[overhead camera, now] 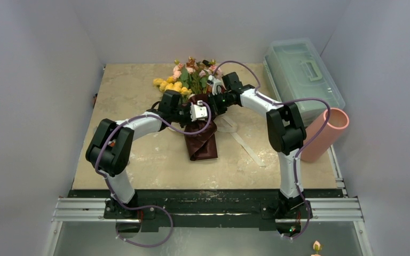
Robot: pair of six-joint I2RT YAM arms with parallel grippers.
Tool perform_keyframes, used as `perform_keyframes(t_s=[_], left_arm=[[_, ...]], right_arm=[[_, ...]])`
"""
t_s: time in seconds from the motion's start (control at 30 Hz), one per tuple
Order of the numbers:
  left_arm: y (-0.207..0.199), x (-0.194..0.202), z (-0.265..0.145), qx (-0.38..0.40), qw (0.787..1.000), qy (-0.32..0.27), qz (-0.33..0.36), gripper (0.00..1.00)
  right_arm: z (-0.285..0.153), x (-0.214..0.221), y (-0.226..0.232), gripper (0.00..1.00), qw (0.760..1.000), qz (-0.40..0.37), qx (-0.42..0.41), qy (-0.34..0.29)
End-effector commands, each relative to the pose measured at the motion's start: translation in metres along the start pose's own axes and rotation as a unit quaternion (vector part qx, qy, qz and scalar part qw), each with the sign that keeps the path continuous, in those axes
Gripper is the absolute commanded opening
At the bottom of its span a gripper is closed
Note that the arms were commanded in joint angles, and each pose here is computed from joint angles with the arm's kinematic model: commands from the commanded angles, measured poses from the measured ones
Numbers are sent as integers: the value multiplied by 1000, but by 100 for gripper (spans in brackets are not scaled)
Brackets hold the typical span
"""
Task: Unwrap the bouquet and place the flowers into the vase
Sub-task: Untie the ribbon from the wrapping paper.
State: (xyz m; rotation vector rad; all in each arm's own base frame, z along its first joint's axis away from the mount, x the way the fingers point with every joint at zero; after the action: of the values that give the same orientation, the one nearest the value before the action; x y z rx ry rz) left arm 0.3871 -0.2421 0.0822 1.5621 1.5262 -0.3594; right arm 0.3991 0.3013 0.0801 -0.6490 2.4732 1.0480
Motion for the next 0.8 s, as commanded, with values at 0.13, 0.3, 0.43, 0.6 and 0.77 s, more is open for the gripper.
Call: perform_keyframes(t_s=[0.13, 0.3, 0.43, 0.6, 0.77], left_arm=[[19, -16, -9, -28, 999, -16, -6, 0], [34, -7, -24, -55, 996, -18, -61, 0], [47, 6, -39, -80, 992, -15, -100, 0], [57, 21, -54, -107, 985, -6, -133, 0], [57, 31, -60, -114, 982, 2, -149, 0]], right_arm=[[-12, -12, 4, 0, 1000, -21, -2, -18], [-19, -5, -8, 0, 999, -26, 13, -15], [-22, 2, -16, 0, 999, -39, 23, -7], [-25, 10, -24, 0, 998, -45, 33, 1], [-32, 15, -34, 0, 998, -46, 44, 2]])
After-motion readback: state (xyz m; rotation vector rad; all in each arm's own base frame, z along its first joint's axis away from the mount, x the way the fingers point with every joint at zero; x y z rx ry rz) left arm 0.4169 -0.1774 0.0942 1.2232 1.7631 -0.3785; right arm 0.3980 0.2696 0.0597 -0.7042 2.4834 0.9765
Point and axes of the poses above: each gripper's point midway between its finger pads, its own z axis out along the fingers, its own y axis along the line the jaws close on, x = y × z, the point moved 1 cm from there along -z, back along the fingers, and after that the axes turned 3 degrees about z, right-handed, at the moved point
